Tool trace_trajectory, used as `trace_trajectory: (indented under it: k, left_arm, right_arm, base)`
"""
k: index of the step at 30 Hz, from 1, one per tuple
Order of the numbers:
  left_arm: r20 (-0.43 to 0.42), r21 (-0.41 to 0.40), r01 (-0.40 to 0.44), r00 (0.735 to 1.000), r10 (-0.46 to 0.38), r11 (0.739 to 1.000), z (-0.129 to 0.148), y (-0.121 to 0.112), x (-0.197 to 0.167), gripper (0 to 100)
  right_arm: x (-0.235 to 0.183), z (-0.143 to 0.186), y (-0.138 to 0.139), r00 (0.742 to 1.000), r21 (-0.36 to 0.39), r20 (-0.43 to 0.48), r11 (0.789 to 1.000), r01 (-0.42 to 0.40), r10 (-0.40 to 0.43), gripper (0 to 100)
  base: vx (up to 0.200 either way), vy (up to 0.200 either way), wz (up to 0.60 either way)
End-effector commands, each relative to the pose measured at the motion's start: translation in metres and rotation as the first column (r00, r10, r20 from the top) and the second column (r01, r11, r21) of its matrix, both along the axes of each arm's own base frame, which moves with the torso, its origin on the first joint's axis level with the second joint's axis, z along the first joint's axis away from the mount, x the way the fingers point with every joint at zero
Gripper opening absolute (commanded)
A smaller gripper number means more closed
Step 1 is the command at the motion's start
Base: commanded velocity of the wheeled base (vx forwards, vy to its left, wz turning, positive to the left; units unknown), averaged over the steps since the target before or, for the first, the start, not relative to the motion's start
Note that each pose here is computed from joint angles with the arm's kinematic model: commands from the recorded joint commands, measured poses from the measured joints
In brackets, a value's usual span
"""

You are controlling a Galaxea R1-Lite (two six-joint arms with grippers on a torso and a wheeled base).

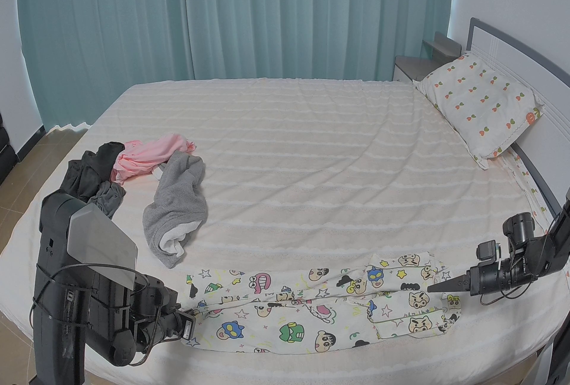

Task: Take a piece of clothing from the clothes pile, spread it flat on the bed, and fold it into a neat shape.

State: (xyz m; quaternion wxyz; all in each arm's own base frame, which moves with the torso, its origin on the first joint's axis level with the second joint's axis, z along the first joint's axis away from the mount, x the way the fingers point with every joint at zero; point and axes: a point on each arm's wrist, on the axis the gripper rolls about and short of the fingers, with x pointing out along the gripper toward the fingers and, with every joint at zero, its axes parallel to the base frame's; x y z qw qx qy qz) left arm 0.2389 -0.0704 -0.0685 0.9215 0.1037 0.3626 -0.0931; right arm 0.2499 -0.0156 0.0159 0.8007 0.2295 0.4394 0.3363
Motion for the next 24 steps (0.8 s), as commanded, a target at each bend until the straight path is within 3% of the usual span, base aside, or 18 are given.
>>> trace_trajectory:
  k: [1, 8, 12, 14, 17, 21, 24]
  left_arm:
    - [0.001, -0.001, -0.009, 1.000, 0.009, 1.000, 0.000, 0.002, -0.002, 100]
    - [0.029, -0.087, -0.090, 0.995, 0.093, 0.992, 0.029, 0.015, -0.012, 100]
    - [0.046, -0.236, -0.170, 0.982, 0.185, 0.957, 0.045, 0.022, -0.010, 100]
    - [0.033, -0.265, -0.187, 0.979, 0.203, 0.946, 0.045, 0.023, -0.011, 100]
    - [-0.044, -0.400, -0.268, 0.961, 0.274, 0.876, 0.046, 0.022, -0.015, 100]
    - [-0.094, -0.445, -0.309, 0.949, 0.300, 0.840, 0.036, 0.020, -0.010, 100]
    - [-0.104, -0.428, -0.337, 0.940, 0.324, 0.839, 0.019, 0.017, 0.001, 100]
  right_arm:
    - [-0.001, 0.000, 0.000, 1.000, -0.001, -0.003, 1.000, -0.001, 0.001, 100]
    - [-0.001, -0.001, 0.000, 1.000, 0.000, -0.004, 1.000, -0.001, 0.001, 100]
    - [-0.001, -0.001, 0.001, 1.000, 0.000, -0.004, 1.000, -0.002, 0.002, 100]
    - [-0.001, -0.001, 0.001, 1.000, 0.000, -0.004, 1.000, -0.002, 0.002, 100]
    - [-0.001, -0.001, 0.000, 1.000, 0.000, -0.004, 1.000, -0.001, 0.001, 100]
    - [-0.001, -0.001, 0.000, 1.000, -0.002, -0.005, 1.000, 0.000, 0.000, 100]
    - [-0.001, -0.001, 0.001, 1.000, -0.002, -0.005, 1.000, -0.002, 0.002, 100]
  base:
    - [0.000, 0.000, 0.00]
    - [0.000, 0.000, 0.00]
    - [0.000, 0.000, 0.00]
    - [0.000, 0.000, 0.00]
    - [0.000, 0.000, 0.00]
    - [0.000, 0.000, 0.00]
    - [0.000, 0.000, 0.00]
